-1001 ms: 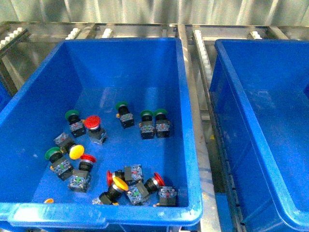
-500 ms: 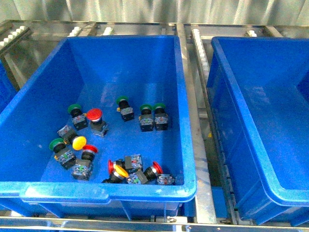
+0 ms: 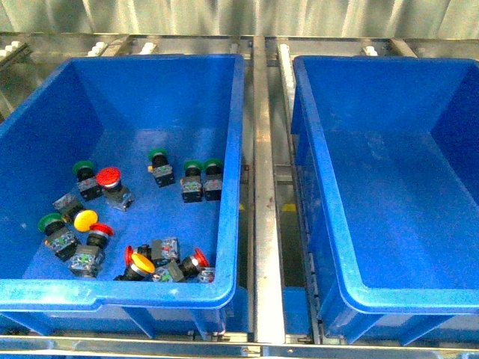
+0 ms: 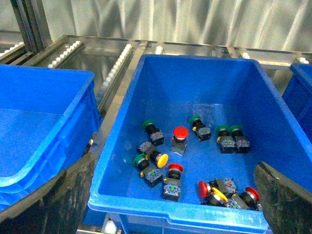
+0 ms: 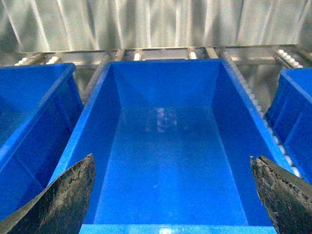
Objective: Pick red and yellow buttons and place in box
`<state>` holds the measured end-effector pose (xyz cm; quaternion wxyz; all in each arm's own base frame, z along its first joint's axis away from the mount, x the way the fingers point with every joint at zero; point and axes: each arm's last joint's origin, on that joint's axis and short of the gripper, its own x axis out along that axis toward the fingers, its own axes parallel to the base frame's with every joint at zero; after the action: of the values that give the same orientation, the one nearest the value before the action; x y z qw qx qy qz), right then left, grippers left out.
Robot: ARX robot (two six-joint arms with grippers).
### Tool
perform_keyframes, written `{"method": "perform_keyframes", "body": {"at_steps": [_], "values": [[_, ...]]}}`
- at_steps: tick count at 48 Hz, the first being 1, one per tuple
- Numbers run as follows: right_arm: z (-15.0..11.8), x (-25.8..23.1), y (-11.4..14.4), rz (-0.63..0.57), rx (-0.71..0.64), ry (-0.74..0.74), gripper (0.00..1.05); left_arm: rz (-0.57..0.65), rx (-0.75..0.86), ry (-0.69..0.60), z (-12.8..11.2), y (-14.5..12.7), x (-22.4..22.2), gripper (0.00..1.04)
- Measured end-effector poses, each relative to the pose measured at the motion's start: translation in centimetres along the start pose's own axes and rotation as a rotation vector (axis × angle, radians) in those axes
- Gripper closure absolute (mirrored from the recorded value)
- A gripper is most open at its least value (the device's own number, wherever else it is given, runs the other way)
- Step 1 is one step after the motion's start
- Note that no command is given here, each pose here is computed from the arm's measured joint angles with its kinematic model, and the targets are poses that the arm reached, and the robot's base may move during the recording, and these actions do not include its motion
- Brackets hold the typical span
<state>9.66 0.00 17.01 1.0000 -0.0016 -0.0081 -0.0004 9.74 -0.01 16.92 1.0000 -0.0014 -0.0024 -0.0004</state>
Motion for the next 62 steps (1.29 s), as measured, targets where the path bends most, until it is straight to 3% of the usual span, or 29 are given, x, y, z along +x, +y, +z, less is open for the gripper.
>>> {"method": "perform_keyframes", "body": {"at_steps": [11, 13, 16, 24, 32, 45, 62], "values": [[0.0, 0.0, 0.0, 0.0, 0.0, 0.0, 0.07, 0.001, 0.0, 0.0, 0.0, 0.0, 0.0, 0.08], [0.0, 0.0, 0.0, 0.0, 0.0, 0.0, 0.07, 0.035, -0.026, 0.066, -0.1, 0.0, 0.1, 0.08], [0.0, 0.0, 0.0, -0.002, 0.0, 0.0, 0.07, 0.177, -0.112, 0.314, 0.8, 0.2, 1.6, 0.08], [0.0, 0.0, 0.0, 0.0, 0.0, 0.0, 0.07, 0.127, -0.1, 0.395, 4.1, -0.5, 10.8, 0.08], [0.0, 0.0, 0.0, 0.0, 0.0, -0.001, 0.07, 0.041, 0.024, 0.575, 1.3, -1.8, 18.5, 0.08], [0.0, 0.0, 0.0, 0.0, 0.0, -0.001, 0.07, -0.026, 0.18, 0.641, -1.1, -2.2, 25.3, 0.08], [0.0, 0.0, 0.0, 0.0, 0.0, -0.001, 0.07, -0.086, 0.16, 0.707, -5.7, -1.3, 32.4, 0.08]]}}
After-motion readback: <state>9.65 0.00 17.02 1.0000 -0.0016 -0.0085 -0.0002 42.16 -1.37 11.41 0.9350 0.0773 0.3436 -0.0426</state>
